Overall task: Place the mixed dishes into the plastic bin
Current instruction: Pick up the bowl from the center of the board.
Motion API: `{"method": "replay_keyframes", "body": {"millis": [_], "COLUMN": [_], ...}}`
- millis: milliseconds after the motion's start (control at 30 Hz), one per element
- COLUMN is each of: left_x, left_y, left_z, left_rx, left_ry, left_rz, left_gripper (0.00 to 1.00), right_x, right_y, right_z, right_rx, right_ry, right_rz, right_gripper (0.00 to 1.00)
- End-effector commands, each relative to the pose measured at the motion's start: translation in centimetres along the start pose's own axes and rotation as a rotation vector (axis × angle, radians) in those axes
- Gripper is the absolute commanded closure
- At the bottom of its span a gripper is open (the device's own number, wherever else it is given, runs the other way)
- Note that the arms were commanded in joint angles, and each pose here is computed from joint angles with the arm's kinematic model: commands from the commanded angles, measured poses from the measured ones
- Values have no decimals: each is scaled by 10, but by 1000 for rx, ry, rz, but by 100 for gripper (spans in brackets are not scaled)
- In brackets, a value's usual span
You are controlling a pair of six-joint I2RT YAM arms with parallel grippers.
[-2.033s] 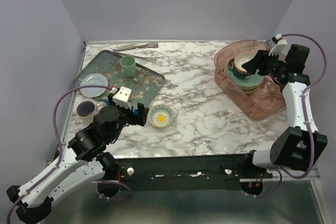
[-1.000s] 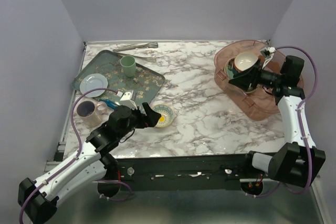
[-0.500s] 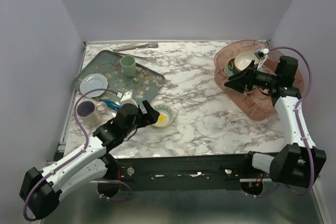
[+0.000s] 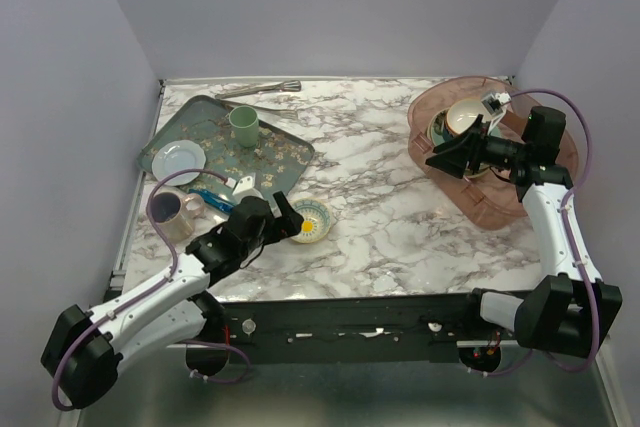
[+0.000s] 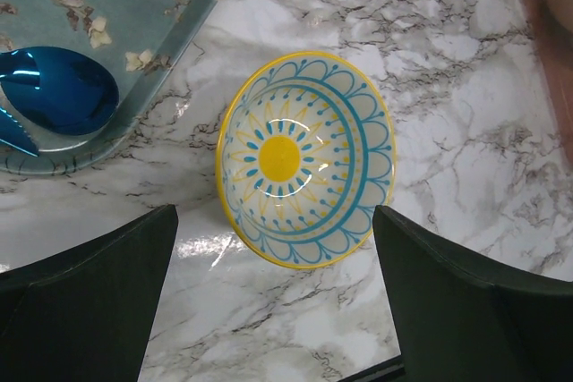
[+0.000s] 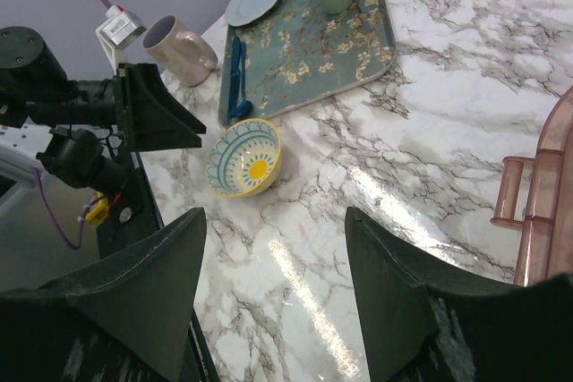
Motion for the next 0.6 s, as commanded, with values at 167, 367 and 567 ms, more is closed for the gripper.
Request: {"method": "replay_keyframes", "body": {"millis": [167,367,567], "left_x": [11,13,21], "left_y": [-24,-43,-53], "left_z": [-1,-11,-12], "left_rx": [-22,25,25], "left_ry": [8,-26,-57], "left_rz": [142,148,221], "left_gripper": [6,39,64], "right_x": [4,4,4], "right_y": [-2,-2,-2], "right_z": [-3,-3,-4], "right_rx": [3,3,4], "right_ry": [5,2,2], "right_rz": [23,24,25], "right_gripper": [29,29,29]}}
Point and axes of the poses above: each gripper's point midway between its finger pads, its own y axis back along the fingers, its own x axis along the line the jaws close on, z = x × y, the point moved 6 cm from there along y, back along the fingers, and after that the axes turned 15 degrees about y, right-handed, at the moved point
